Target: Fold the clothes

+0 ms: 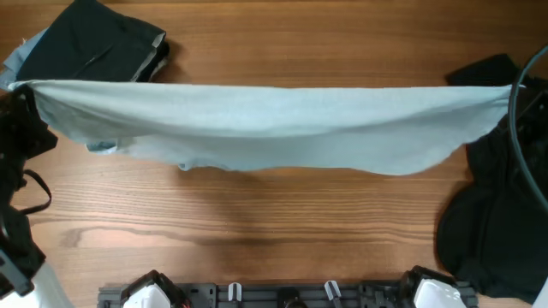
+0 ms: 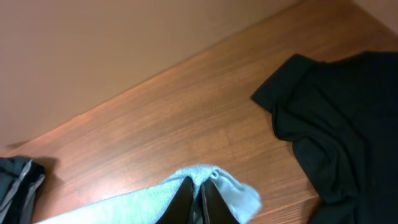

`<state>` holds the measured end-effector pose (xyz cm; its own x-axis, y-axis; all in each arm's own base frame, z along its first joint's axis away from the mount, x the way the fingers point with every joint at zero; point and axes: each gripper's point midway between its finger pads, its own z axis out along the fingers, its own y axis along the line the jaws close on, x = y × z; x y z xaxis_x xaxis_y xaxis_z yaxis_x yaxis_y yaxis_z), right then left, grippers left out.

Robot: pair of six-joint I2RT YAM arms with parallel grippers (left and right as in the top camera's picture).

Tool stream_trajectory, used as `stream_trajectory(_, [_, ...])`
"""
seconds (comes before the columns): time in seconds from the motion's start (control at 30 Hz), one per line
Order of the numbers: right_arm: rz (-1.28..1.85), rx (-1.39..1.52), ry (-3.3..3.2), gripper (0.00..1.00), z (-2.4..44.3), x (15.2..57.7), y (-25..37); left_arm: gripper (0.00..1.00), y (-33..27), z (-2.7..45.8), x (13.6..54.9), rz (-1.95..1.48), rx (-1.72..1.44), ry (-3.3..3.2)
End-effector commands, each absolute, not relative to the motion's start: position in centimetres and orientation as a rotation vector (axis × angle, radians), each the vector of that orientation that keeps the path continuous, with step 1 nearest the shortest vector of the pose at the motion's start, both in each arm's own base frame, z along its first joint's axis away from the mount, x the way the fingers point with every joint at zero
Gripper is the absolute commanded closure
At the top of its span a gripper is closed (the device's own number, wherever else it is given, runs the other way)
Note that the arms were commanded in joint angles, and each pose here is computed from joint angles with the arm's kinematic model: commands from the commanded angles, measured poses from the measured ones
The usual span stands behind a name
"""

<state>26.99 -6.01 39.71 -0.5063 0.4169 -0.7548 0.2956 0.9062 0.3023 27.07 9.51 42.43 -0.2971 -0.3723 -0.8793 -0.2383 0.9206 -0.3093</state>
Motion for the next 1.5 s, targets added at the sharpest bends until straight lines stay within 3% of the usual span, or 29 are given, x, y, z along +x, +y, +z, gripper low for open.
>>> stream_trajectory(0.0, [0.159, 0.539, 2.152, 0.96, 39.3, 27.9, -6.7, 0.96, 9.3, 41.2, 29.0, -0.263, -0.451, 1.942])
stream_trajectory(0.1, [0.228, 0.516, 2.232, 0.96, 37.0, 30.9, -6.7, 0.96, 8.2, 36.9, 32.8, -0.440, -0.437, 2.085])
stream_trajectory(0.23, [0.403, 0.278, 2.267, 0.96, 34.9, 36.5, -5.3, 0.96, 5.1, 33.5, 40.0, -0.556, -0.273, 2.140])
stream_trajectory(0.37, [0.434, 0.197, 2.087, 0.96, 38.0, 40.5, -5.7, 0.96, 3.7, 38.3, 44.7, -0.550, -0.141, 1.907])
stream_trajectory(0.53, [0.360, 0.182, 1.950, 0.96, 44.4, 37.3, -6.2, 0.96, 1.9, 49.0, 41.3, -0.542, -0.034, 1.760])
stream_trajectory(0.8, [0.165, 0.288, 1.904, 0.96, 47.5, 25.8, -4.6, 0.96, 3.8, 51.4, 27.7, -0.123, -0.201, 1.826])
stream_trajectory(0.97, [0.123, 0.330, 1.861, 0.96, 48.4, 23.6, -4.5, 0.96, 5.1, 52.0, 23.1, 0.024, -0.303, 1.787])
stream_trajectory(1.1, [0.140, 0.364, 1.947, 0.96, 46.3, 25.8, -5.5, 0.96, 6.0, 50.5, 24.7, 0.032, -0.343, 1.847])
stream_trajectory(1.33, [0.303, 0.435, 2.316, 0.96, 36.3, 32.2, -7.0, 0.96, 3.6, 42.7, 35.2, -0.351, -0.216, 2.131])
stream_trajectory(1.47, [0.358, 0.417, 2.404, 0.96, 33.5, 34.0, -7.2, 0.96, 2.6, 38.7, 38.8, -0.533, -0.200, 2.232])
